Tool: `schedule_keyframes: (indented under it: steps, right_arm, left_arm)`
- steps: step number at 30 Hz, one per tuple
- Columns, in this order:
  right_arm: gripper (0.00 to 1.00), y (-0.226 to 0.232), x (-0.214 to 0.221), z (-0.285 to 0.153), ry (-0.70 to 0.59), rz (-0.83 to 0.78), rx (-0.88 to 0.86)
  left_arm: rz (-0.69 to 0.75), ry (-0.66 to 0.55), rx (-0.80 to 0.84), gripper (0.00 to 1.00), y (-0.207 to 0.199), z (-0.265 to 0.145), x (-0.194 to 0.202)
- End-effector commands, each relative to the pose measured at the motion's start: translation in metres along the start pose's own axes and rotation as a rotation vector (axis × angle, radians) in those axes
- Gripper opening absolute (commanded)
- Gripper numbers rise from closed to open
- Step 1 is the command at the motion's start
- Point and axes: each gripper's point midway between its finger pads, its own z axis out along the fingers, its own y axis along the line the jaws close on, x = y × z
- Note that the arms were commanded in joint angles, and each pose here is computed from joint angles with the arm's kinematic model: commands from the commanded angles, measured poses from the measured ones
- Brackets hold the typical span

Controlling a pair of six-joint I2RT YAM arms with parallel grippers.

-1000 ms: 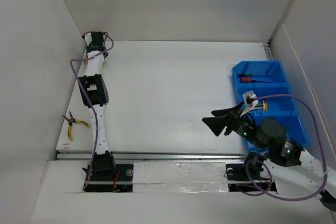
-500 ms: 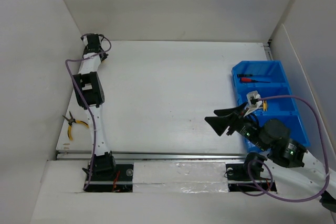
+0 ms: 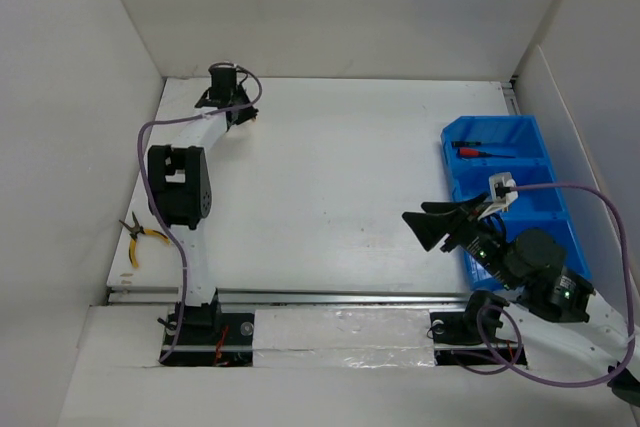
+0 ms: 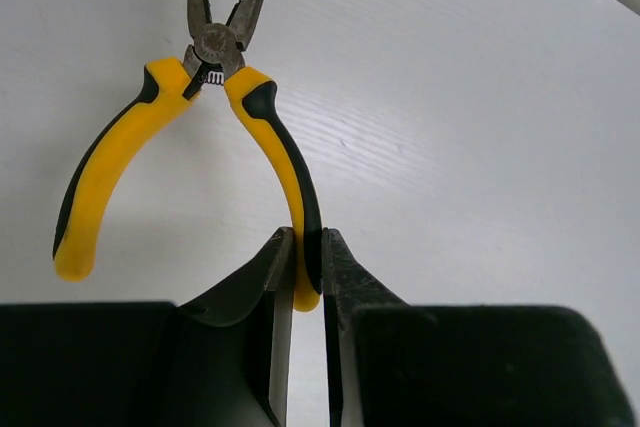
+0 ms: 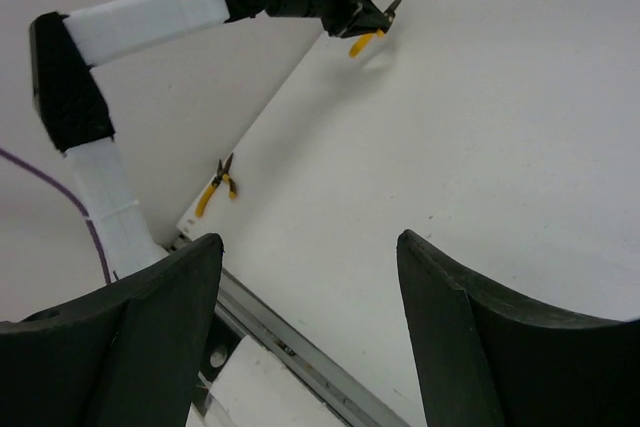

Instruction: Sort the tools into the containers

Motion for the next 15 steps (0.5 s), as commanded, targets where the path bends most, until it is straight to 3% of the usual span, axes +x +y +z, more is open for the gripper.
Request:
schedule_keyframes:
  steps: [1, 2, 4, 5, 9, 15]
  right_arm:
    - [0.75, -0.003, -0.027, -0.007, -0.084, 0.015, 0.044]
    - [0.75, -0.004, -0.029, -0.007, -0.092, 0.017, 0.050]
    - [0.76, -0.005, -0.031, -0.006, -0.098, 0.020, 0.061]
    - [0.76, -0.004, -0.031, -0.005, -0.093, 0.017, 0.059]
    - [0.77, 0.012, -0.027, 0.007, -0.038, 0.062, 0.039]
    - [0.84, 0.017, -0.025, 0.057, 0.021, 0.049, 0.157]
  left_arm:
    - [0.002, -0.196, 0.151, 0.00, -0.044, -0.060, -0.051]
    - [0.012, -0.174, 0.172, 0.00, -0.046, -0.058, -0.026]
    - [0.012, -0.200, 0.241, 0.00, -0.061, -0.082, -0.019]
    - [0.025, -0.171, 0.260, 0.00, -0.064, -0.080, 0.008]
    - [0.082, -0.165, 0.323, 0.00, -0.088, -0.107, 0.050]
    - [0.163, -0.189, 0.440, 0.00, -0.122, -0.169, 0.096]
